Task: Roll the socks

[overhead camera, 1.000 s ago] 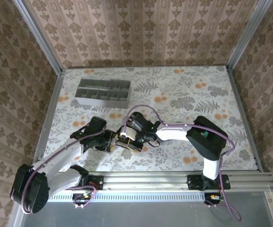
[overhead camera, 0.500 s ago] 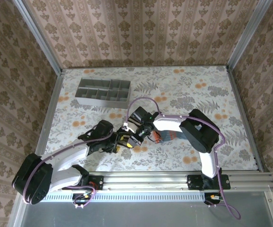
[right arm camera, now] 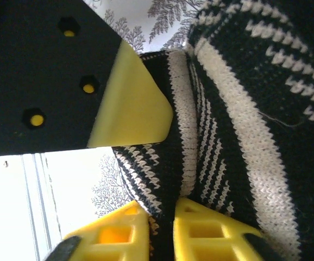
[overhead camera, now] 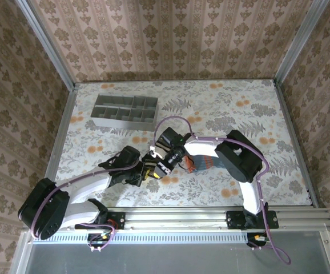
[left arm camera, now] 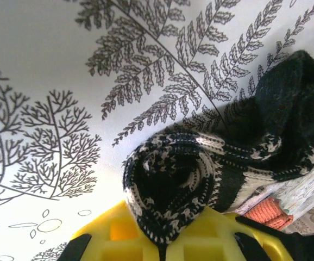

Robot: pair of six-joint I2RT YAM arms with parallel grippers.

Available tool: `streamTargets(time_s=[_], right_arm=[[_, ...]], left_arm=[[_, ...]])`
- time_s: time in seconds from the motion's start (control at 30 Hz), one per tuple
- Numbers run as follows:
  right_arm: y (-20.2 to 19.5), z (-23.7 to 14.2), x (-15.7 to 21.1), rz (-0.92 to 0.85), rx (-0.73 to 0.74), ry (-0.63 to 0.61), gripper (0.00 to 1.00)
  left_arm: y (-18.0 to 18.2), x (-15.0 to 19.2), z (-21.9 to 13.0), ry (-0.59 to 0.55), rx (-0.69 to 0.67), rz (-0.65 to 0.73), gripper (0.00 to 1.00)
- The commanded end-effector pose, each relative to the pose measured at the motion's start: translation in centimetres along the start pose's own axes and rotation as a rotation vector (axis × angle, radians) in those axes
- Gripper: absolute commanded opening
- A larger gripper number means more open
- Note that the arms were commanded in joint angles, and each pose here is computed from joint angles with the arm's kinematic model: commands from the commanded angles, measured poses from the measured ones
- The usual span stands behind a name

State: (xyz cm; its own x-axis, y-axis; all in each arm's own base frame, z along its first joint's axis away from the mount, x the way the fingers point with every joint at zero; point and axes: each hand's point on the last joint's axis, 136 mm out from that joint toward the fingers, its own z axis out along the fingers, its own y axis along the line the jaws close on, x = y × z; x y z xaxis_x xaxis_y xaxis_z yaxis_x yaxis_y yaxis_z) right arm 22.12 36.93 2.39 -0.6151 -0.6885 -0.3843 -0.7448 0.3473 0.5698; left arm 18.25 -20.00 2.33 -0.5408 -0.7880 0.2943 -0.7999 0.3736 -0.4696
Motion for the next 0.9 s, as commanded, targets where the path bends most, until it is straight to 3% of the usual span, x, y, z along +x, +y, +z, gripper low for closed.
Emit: streamTargets(time_s=[0.0, 0.1, 0.17, 0.2, 0.3, 0.43, 0.63, 0.77, 0.87], right_arm=[[-2.0, 0.1, 4.4, -0.006, 0.162, 0.112, 0.32], [-0.3, -2.4, 1.8, -0.259, 0.298, -0.07, 0.4], [1.2, -4.3, 0.7, -0.507, 0.473, -0.18, 0.57], [1.9, -4.7, 0.6, -0.607, 0.537, -0.202, 0.67], [2.7, -4.7, 1.2, -0.767, 0.661, -0.129, 0.73], [3.4, -3.9, 0.8, -0.942, 0.791, -0.103, 0.72], [3.8, -1.9, -1.1, -1.06, 0.857, -0.054, 0.64], [3.8, -0.4, -1.7, -1.082, 0.84, -0.026, 0.53], [2.4, 0.7, -1.2, -1.058, 0.862, 0.015, 0.36]], left_arm=[[8.8, -2.1, -0.3, -0.09, -0.307, -0.09, 0.0], [9.2, -2.7, -0.8, -0.111, -0.304, -0.112, 0.0], [9.5, -2.8, -1.0, -0.101, -0.324, -0.126, 0.0], [9.6, -2.9, -1.0, -0.098, -0.331, -0.125, 0.0], [9.4, -3.2, -1.0, -0.092, -0.336, -0.124, 0.0], [9.2, -3.5, -1.1, -0.089, -0.347, -0.121, 0.0], [9.1, -3.5, -0.9, -0.072, -0.364, -0.109, 0.0], [8.9, -3.5, -0.8, -0.069, -0.369, -0.106, 0.0], [8.8, -3.5, -0.7, -0.065, -0.367, -0.104, 0.0]])
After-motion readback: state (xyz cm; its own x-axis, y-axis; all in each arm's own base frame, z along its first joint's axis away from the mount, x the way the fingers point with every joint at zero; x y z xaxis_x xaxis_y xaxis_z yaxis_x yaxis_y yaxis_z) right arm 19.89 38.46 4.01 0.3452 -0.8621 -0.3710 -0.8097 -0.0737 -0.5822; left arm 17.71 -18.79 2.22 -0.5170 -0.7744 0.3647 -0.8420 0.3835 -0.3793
